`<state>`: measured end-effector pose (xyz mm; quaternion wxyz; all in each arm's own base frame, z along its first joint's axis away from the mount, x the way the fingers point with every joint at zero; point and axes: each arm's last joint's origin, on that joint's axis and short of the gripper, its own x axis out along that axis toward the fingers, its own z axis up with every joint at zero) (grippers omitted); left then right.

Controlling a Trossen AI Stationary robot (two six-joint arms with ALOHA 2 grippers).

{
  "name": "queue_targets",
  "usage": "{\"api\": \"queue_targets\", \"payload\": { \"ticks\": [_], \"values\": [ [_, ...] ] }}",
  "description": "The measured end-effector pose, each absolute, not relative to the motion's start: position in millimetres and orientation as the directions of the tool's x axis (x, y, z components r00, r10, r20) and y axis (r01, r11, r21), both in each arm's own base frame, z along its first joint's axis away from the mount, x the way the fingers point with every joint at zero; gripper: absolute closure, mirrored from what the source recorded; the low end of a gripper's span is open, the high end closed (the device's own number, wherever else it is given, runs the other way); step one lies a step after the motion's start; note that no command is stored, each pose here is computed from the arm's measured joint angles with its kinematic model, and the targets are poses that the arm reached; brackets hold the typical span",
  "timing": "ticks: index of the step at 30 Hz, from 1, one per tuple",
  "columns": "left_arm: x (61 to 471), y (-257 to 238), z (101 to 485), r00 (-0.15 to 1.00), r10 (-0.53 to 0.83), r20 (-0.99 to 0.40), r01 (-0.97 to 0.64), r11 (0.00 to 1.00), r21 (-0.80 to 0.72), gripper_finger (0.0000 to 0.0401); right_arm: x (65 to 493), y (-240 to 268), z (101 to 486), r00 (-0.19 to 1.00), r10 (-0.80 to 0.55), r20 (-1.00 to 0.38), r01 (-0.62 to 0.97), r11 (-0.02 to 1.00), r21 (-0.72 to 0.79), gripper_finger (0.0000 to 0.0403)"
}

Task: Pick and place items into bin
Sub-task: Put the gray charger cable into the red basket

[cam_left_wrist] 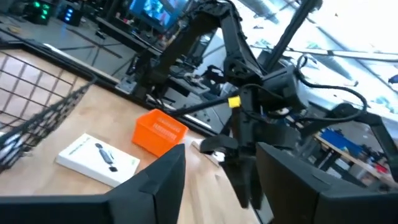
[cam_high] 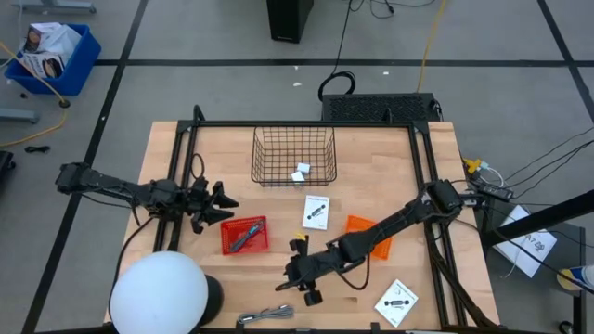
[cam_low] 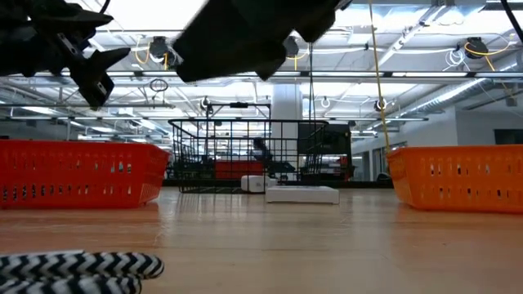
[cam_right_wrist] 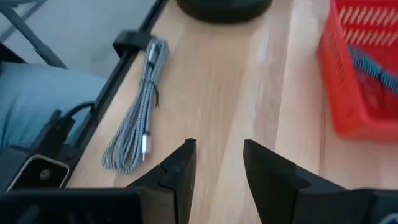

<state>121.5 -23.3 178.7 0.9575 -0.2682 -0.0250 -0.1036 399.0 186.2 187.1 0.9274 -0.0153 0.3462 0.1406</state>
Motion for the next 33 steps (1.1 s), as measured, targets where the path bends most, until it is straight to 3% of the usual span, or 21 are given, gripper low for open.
{"api": "queue_targets", "payload": {
  "ticks": [6, 12, 22, 33],
  "values": [
    [125, -25, 176, 0.981, -0.194, -0.009, 0.165, 0.853, -0.495, 0.0242, 396, 184, 183, 0.685, 0.232, -0.691, -0.222, 0.969, 0.105, 0.0277],
    [141, -22, 197, 0.976, -0.197, -0.09, 0.129, 0.862, -0.49, 0.0266, 395, 183, 182, 0.675, 0.227, -0.702, -0.219, 0.97, 0.103, 0.0277],
    [192, -23, 262, 0.924, -0.249, -0.289, 0.099, 0.888, -0.449, 0.0274, 389, 180, 177, 0.616, 0.199, -0.762, -0.155, 0.979, 0.13, 0.0277],
    [239, -28, 337, 0.879, -0.287, -0.381, 0.099, 0.891, -0.443, 0.0274, 381, 191, 176, 0.609, 0.171, -0.775, -0.14, 0.984, 0.107, 0.0277]
  ]
}}
